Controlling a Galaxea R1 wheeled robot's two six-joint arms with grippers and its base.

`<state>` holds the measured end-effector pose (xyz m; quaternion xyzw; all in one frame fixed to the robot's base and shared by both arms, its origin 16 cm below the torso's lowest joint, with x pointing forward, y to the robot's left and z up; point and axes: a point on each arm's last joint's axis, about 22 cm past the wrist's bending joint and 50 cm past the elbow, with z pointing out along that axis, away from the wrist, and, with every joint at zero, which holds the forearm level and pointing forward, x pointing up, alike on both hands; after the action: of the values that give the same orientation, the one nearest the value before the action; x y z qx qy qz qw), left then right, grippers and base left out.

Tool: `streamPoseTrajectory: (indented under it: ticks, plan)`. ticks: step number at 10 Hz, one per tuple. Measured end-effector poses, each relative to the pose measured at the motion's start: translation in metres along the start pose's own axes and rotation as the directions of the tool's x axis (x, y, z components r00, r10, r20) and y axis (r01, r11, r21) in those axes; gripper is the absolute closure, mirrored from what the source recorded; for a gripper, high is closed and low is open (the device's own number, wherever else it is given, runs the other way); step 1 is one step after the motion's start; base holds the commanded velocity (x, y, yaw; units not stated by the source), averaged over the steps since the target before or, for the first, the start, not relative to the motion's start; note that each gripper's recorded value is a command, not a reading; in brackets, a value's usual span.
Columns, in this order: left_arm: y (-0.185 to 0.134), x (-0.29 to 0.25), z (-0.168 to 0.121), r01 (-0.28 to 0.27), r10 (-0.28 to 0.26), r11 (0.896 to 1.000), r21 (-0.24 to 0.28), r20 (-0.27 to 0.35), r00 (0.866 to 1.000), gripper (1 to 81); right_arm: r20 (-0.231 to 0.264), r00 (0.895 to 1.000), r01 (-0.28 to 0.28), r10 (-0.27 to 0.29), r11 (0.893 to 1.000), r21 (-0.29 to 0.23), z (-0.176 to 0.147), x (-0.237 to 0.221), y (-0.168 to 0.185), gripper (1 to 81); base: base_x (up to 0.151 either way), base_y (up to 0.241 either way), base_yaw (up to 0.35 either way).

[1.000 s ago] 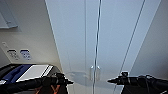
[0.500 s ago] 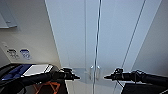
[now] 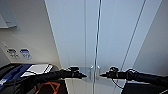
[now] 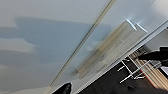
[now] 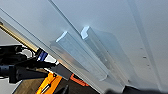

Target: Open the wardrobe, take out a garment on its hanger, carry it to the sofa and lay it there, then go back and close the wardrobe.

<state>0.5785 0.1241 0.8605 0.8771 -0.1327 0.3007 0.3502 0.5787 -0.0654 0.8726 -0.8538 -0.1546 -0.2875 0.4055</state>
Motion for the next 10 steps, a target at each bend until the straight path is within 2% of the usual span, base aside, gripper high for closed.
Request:
streamPoseTrajectory:
  ticks: [2, 4, 6, 10]
  plan:
    - [-0.001, 0.006, 0.012, 0.008, -0.007, 1.0, 0.007, -0.011, 1.0, 1.0, -0.029, 0.999, -0.027, 0.027, 1.0, 0.008, 0.013, 0.009, -0.003, 1.0, 0.0, 0.0, 0.0]
    - [-0.014, 0.002, 0.021, 0.028, -0.027, 0.999, 0.035, -0.013, 1.0, 1.0, -0.039, 0.998, -0.04, 0.04, 0.999, 0.007, 0.02, 0.013, -0.003, 1.0, 0.0, 0.0, 0.0]
    - [-0.021, -0.006, 0.035, 0.047, -0.047, 0.997, 0.057, -0.005, 0.999, 1.0, -0.048, 0.998, -0.044, 0.044, 0.999, 0.004, 0.022, 0.022, -0.004, 1.0, 0.0, 0.0, 0.0]
    - [-0.01, -0.008, 0.064, 0.054, -0.054, 0.997, 0.057, 0.001, 0.999, 1.0, -0.076, 0.997, -0.02, 0.019, 1.0, -0.006, 0.021, 0.051, -0.007, 1.0, 0.0, 0.0, 0.0]
